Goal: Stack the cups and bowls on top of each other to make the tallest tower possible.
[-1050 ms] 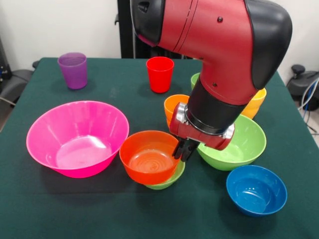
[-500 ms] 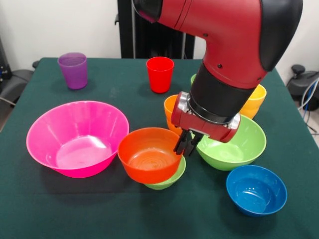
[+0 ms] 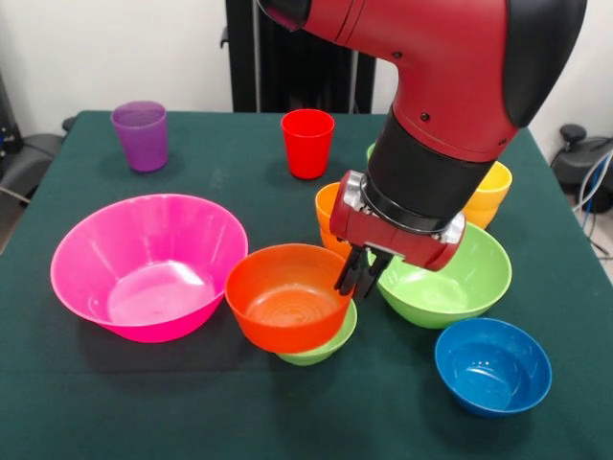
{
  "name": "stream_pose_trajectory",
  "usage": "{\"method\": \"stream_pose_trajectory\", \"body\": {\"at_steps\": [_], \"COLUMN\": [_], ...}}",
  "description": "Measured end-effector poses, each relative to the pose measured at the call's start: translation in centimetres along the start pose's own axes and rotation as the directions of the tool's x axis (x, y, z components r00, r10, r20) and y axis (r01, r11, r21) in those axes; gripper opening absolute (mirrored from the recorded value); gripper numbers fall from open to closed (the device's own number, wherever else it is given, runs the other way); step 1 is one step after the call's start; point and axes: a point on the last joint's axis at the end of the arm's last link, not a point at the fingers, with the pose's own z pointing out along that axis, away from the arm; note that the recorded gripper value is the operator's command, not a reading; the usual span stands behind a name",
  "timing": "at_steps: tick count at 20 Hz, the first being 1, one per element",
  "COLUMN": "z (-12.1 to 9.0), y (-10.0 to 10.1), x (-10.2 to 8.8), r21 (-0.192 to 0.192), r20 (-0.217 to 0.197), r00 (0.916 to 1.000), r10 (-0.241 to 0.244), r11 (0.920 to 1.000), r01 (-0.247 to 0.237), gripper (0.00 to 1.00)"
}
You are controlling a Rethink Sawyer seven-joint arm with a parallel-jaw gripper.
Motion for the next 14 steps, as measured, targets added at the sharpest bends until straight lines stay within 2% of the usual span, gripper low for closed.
{"method": "stream_pose_trajectory", "body": {"at_steps": [14], "z": [0.39], "y": [0.28], "x": [0.15], "r21": [-0.006], "r20": [-0.006], "r00": [1.0], "r10": [-0.002], "r11": [1.0], "r01": [0.002], "gripper": [0.0]}}
